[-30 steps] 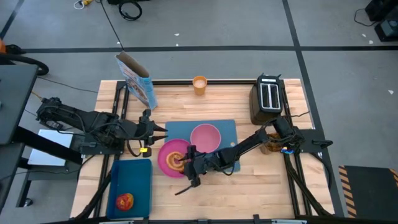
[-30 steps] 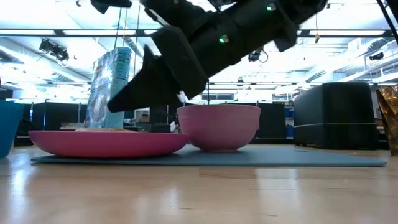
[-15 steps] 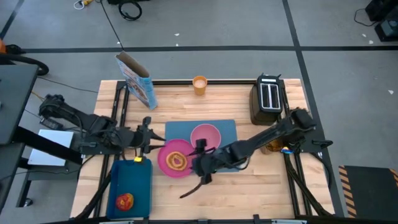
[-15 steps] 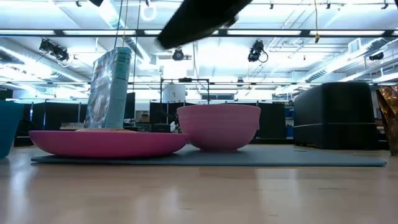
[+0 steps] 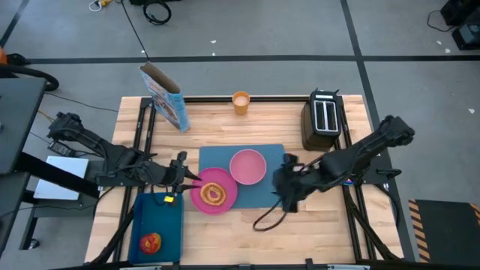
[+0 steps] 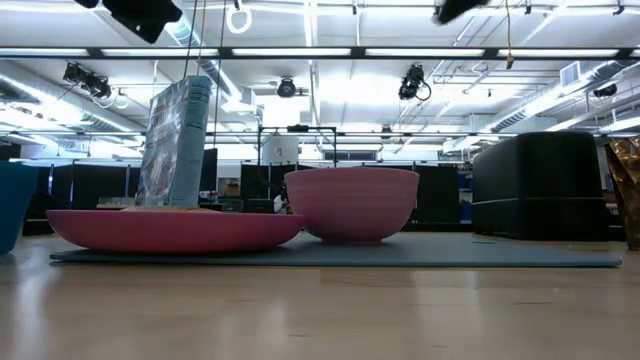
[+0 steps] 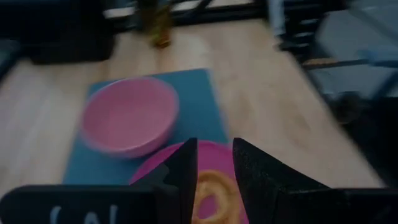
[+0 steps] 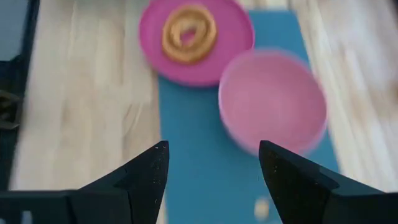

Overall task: Arrange a breakfast setting
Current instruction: Put the blue spoon on the blue tablemat to the right of the pink bowl

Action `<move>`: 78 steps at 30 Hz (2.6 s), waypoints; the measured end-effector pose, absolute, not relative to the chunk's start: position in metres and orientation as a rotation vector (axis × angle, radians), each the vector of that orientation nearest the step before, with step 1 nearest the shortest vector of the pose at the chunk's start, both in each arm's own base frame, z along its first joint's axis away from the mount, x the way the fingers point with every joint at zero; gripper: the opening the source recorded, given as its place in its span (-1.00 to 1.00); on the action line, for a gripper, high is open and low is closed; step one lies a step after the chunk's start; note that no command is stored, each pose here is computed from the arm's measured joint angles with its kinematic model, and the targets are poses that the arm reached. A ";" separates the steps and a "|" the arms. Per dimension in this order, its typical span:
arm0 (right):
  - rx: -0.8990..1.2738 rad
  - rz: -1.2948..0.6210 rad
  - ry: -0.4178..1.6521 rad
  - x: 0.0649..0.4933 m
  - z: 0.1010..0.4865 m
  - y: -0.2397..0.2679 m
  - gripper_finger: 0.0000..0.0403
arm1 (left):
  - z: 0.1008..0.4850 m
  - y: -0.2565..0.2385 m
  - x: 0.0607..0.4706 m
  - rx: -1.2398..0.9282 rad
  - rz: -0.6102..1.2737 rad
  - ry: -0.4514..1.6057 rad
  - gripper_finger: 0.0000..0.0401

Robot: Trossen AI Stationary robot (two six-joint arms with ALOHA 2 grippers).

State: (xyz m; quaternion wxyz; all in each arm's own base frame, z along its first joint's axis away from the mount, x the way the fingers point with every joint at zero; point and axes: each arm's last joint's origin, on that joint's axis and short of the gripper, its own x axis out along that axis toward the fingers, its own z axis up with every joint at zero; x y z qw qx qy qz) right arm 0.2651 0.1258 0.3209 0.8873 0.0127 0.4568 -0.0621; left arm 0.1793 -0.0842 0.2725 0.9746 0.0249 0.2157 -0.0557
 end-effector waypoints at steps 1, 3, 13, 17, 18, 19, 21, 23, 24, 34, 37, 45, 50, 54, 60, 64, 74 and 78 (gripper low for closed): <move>0.059 -0.143 0.980 0.257 0.324 0.122 0.28 | 0.272 -0.086 0.180 0.047 -0.155 0.416 -0.45; 0.116 -0.176 1.053 0.242 0.328 0.116 0.28 | 0.271 -0.088 0.181 0.045 -0.224 0.383 -0.45; 0.062 -0.292 1.325 0.194 0.327 0.114 0.27 | 0.272 -0.089 0.182 0.044 -0.247 0.338 -0.45; 0.024 -0.265 1.420 0.185 0.308 0.122 0.22 | 0.272 -0.089 0.182 0.030 -0.245 0.340 -0.45; 0.037 -0.266 1.445 0.183 0.304 0.123 0.21 | 0.272 -0.089 0.182 0.030 -0.246 0.340 -0.45; 0.054 -0.276 1.474 0.180 0.301 0.125 0.20 | 0.272 -0.089 0.182 0.030 -0.246 0.340 -0.45; 0.077 -0.337 1.536 0.172 0.296 0.125 0.19 | 0.272 -0.089 0.182 0.030 -0.245 0.340 -0.45; 0.123 -0.402 1.572 0.165 0.293 0.126 0.18 | 0.272 -0.089 0.182 0.036 -0.246 0.339 -0.45; 0.150 -0.405 1.569 0.162 0.291 0.127 0.19 | 0.272 -0.089 0.182 0.037 -0.247 0.338 -0.45; 0.304 -0.501 1.628 0.124 0.274 0.100 0.46 | 0.273 -0.089 0.183 0.035 -0.248 0.323 -0.45; 0.334 -0.490 1.618 0.116 0.275 0.088 0.57 | 0.273 -0.089 0.183 0.035 -0.248 0.323 -0.45; 0.314 -0.447 1.705 0.103 0.255 0.071 0.69 | 0.273 -0.089 0.183 0.036 -0.247 0.323 -0.45; 0.335 -0.437 1.732 0.103 0.248 0.070 0.68 | 0.273 -0.089 0.183 0.061 -0.251 0.320 -0.45; 0.311 -0.424 1.758 0.102 0.240 0.070 0.67 | 0.273 -0.089 0.183 0.075 -0.253 0.318 -0.45; 0.323 -0.429 1.786 0.107 0.238 0.073 0.60 | 0.273 -0.089 0.183 0.076 -0.254 0.318 -0.45; 0.349 -0.431 1.820 0.109 0.236 0.074 0.49 | 0.273 -0.089 0.183 0.075 -0.253 0.318 -0.45; 0.365 -0.438 1.850 0.109 0.236 0.075 0.20 | 0.273 -0.089 0.183 0.075 -0.253 0.318 -0.45; 0.388 -0.450 1.857 0.109 0.241 0.075 0.11 | 0.273 -0.089 0.183 0.075 -0.253 0.318 -0.45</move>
